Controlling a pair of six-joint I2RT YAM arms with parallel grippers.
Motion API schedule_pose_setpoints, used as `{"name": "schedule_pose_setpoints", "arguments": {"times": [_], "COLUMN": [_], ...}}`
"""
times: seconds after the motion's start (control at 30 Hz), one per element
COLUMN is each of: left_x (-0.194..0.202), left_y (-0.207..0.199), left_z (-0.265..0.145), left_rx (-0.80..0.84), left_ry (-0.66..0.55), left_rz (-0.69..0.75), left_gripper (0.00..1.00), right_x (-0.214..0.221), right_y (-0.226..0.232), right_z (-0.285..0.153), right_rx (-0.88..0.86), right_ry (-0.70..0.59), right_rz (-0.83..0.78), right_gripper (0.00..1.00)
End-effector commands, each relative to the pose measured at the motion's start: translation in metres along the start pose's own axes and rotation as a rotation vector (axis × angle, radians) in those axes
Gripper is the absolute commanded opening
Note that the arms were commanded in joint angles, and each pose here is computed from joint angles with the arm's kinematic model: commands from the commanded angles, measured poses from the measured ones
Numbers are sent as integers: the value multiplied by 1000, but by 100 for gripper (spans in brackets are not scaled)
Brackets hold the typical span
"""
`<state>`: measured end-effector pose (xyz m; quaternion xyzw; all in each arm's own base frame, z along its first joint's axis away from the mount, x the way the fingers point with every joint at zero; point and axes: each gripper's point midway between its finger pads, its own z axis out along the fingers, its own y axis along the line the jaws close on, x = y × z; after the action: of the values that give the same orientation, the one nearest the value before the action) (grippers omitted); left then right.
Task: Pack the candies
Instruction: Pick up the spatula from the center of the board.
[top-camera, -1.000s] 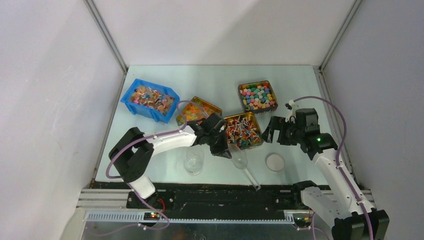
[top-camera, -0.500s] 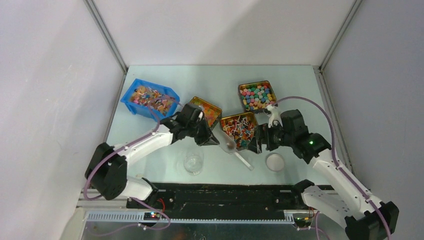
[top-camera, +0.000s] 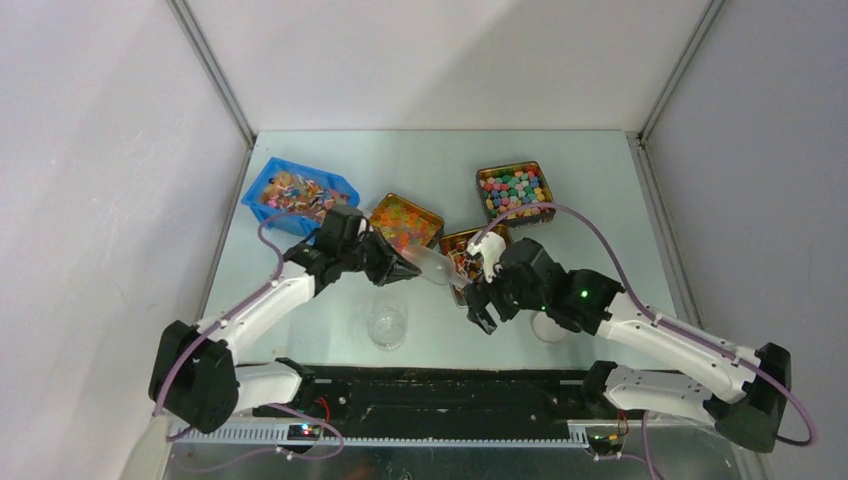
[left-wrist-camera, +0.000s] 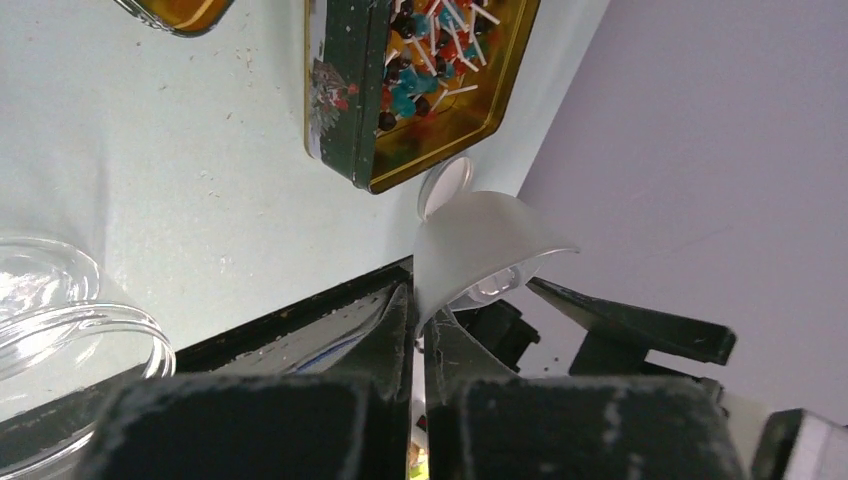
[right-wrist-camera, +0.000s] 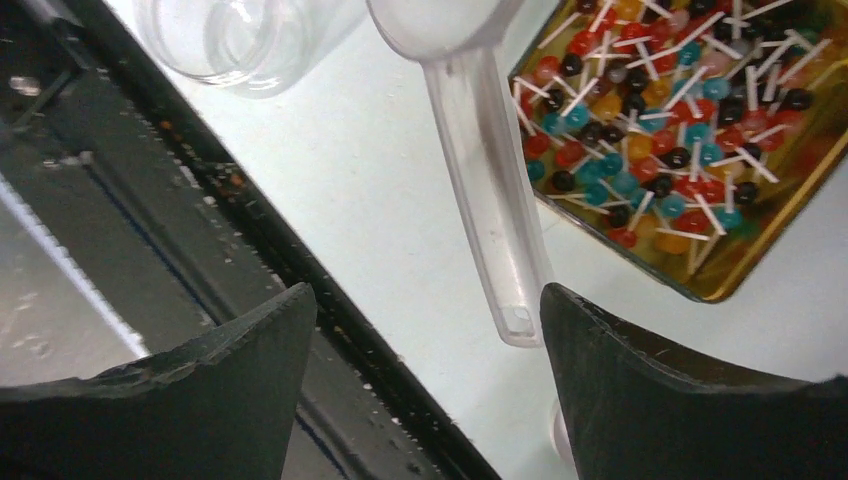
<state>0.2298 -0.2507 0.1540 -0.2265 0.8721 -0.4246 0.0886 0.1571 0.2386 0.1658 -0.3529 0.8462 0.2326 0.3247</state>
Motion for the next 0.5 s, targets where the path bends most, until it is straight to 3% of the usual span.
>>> {"name": "schedule_pose_setpoints", "arguments": {"times": [0.0,0.47], "left_x": [0,4], "left_y": [-20,-11], "left_z": [-21,-35], "left_rx": [105,107], "left_ry": [18,26], "left_rz": [-22,-15], "left_gripper": [0,0], "right_x": [-20,-17], "right_y": [-20,-26], "right_z": [-7,-10], "right_rx": [191,275], "right_ry": [-54,-51], "right_rz": [-92,-213], "right_gripper": [84,76]}}
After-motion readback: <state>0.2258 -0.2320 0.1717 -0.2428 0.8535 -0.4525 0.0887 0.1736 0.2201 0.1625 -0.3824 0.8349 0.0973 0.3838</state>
